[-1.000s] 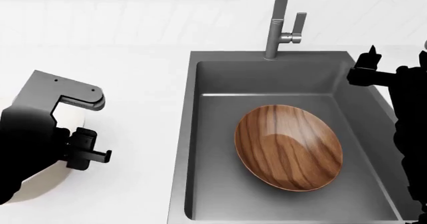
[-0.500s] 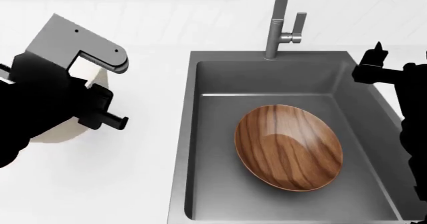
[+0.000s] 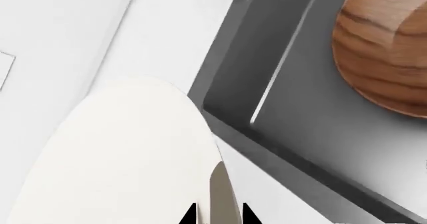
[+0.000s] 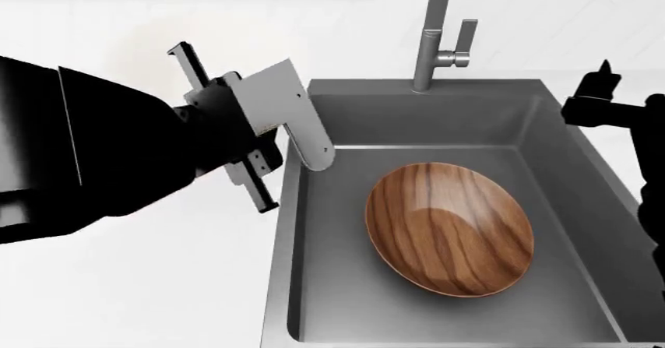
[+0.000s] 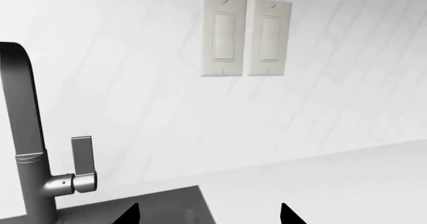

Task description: Stack the bowls in the sink.

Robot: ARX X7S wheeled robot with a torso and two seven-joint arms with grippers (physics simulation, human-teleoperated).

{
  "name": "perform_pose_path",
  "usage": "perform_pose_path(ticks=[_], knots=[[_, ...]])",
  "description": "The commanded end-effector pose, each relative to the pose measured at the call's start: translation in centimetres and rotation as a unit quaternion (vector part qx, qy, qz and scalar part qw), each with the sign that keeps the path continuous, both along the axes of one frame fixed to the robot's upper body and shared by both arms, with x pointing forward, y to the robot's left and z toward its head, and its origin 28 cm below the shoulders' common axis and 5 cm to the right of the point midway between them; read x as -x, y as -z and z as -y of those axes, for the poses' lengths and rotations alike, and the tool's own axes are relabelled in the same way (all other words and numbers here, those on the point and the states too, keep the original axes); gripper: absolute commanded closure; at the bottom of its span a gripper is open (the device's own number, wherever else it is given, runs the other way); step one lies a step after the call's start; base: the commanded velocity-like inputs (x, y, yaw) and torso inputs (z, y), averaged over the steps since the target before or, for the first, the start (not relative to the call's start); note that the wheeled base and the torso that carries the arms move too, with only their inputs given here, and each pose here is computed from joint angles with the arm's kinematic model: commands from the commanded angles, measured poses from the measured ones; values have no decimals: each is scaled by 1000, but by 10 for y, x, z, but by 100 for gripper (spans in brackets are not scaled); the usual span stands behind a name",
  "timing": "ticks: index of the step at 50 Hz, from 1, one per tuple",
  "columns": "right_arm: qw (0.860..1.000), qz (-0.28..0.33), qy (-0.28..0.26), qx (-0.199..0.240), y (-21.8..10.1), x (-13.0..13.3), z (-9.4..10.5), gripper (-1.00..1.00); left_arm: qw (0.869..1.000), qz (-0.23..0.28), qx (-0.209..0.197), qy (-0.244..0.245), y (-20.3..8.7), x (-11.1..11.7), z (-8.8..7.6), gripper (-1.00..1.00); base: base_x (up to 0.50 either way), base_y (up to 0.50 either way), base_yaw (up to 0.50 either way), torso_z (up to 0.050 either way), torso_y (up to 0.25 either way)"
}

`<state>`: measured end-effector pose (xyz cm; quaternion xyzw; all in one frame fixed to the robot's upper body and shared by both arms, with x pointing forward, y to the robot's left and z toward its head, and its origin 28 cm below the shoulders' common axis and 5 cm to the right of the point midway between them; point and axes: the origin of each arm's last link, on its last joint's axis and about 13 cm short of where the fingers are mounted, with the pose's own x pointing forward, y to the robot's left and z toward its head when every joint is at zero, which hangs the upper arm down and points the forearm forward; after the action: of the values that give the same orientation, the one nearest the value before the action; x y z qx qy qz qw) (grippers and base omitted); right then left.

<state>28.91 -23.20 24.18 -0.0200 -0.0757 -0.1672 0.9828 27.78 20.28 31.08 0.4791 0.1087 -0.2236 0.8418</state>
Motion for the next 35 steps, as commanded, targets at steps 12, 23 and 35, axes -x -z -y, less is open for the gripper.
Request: perform_pose_path(ticks=[12, 23, 35], knots=[[1000, 4, 9, 1, -3, 8, 4, -100, 983, 40, -83, 156, 9, -25, 62, 100, 0, 0, 0, 0, 0], [1000, 3, 12, 0, -4, 9, 6, -100, 972, 35, -71, 220, 16, -27, 91, 100, 0, 0, 0, 0, 0], [1000, 2, 22, 0, -4, 15, 11, -100, 959, 31, -20, 280, 19, -41, 117, 100, 0, 0, 0, 0, 0]])
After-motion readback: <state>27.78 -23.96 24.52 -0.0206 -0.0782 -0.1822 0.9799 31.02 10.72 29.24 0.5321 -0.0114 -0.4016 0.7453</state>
